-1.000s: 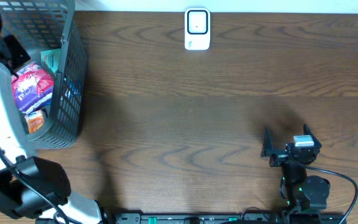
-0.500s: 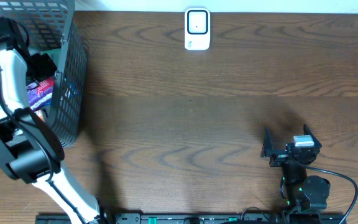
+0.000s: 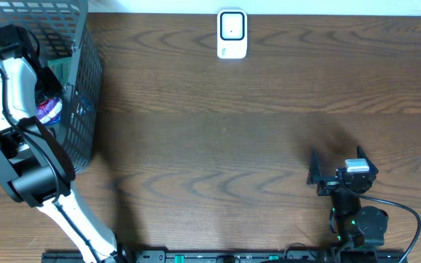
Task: Scan the item barcode
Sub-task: 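Grasp the pink Carefree pack with the left gripper, then lift the pink pack out and place it on the table center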
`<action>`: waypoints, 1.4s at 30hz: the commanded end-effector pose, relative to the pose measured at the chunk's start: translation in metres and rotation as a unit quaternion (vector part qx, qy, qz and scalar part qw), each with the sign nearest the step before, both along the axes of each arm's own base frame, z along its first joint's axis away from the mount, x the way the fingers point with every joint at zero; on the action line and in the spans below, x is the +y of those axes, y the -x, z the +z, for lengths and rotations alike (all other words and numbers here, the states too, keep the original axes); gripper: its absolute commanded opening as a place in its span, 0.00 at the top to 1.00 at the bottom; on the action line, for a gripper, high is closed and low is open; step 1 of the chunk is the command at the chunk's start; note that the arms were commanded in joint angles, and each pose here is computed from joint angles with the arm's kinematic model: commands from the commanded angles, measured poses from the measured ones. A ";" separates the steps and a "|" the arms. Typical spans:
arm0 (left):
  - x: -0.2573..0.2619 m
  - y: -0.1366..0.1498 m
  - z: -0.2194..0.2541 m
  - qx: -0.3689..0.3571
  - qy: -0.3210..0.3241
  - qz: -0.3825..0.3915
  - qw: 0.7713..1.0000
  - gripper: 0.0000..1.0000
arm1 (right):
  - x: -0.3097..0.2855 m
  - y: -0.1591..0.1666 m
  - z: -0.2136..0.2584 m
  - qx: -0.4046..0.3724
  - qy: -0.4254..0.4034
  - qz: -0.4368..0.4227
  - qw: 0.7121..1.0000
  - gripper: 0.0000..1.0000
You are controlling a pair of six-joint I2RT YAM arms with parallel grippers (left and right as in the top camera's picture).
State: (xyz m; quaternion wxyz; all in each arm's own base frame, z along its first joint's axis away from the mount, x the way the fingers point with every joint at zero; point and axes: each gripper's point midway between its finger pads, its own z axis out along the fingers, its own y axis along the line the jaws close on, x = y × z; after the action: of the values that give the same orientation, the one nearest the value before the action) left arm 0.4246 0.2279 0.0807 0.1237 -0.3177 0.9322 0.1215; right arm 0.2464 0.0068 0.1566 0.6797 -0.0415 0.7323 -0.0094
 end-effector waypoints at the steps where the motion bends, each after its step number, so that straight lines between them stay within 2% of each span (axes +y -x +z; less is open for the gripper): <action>1: 0.000 0.012 -0.029 0.041 0.013 0.006 0.999 0.75 | 0.002 0.000 -0.001 0.002 0.005 0.006 1.000 0.01; 2: 0.000 0.012 -0.028 0.040 0.013 0.006 0.999 0.86 | 0.002 0.000 -0.001 0.002 0.005 0.006 1.000 0.01; 3: 0.000 0.012 -0.027 0.040 0.013 0.006 0.999 0.92 | 0.002 0.000 -0.001 0.002 0.005 0.006 1.000 0.01; 7: 0.000 0.011 -0.009 0.027 0.008 0.006 1.000 0.93 | 0.002 0.000 -0.001 0.002 0.005 0.006 1.000 0.01; 10: 0.002 0.007 0.022 -0.006 -0.005 0.010 1.000 0.93 | 0.002 0.000 -0.001 0.002 0.005 0.006 1.000 0.01; 16: 0.000 0.012 0.114 -0.108 -0.043 0.027 0.993 0.93 | 0.002 0.000 -0.001 0.002 0.005 0.006 1.000 0.01; 23: -0.020 0.044 0.231 -0.248 -0.073 0.049 0.965 0.93 | 0.002 0.000 -0.001 0.002 0.005 0.006 1.000 0.01; 27: -0.069 0.051 0.284 -0.346 0.002 -0.020 0.938 0.93 | 0.002 0.000 -0.001 0.002 0.005 0.006 1.000 0.01; 32: -0.155 0.053 0.325 -0.418 0.137 -0.155 0.885 0.93 | 0.002 0.000 -0.001 0.002 0.005 0.006 1.000 0.01; 35: -0.205 0.052 0.330 -0.416 0.195 -0.222 0.860 0.93 | 0.002 0.000 -0.001 0.002 0.005 0.006 1.000 0.01; 40: -0.291 0.052 0.306 -0.355 0.239 -0.337 0.839 0.93 | 0.002 0.000 -0.001 0.002 0.005 0.006 1.000 0.01; 42: -0.319 0.053 0.285 -0.316 0.247 -0.366 0.840 0.93 | 0.002 0.000 -0.001 0.002 0.005 0.006 1.000 0.01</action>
State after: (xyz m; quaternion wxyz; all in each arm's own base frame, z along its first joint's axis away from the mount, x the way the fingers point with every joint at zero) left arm 0.3742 -0.0494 0.3829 0.4013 -0.0618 0.8787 -0.2510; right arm 0.2464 0.0068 0.1566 0.6797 -0.0414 0.7323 -0.0092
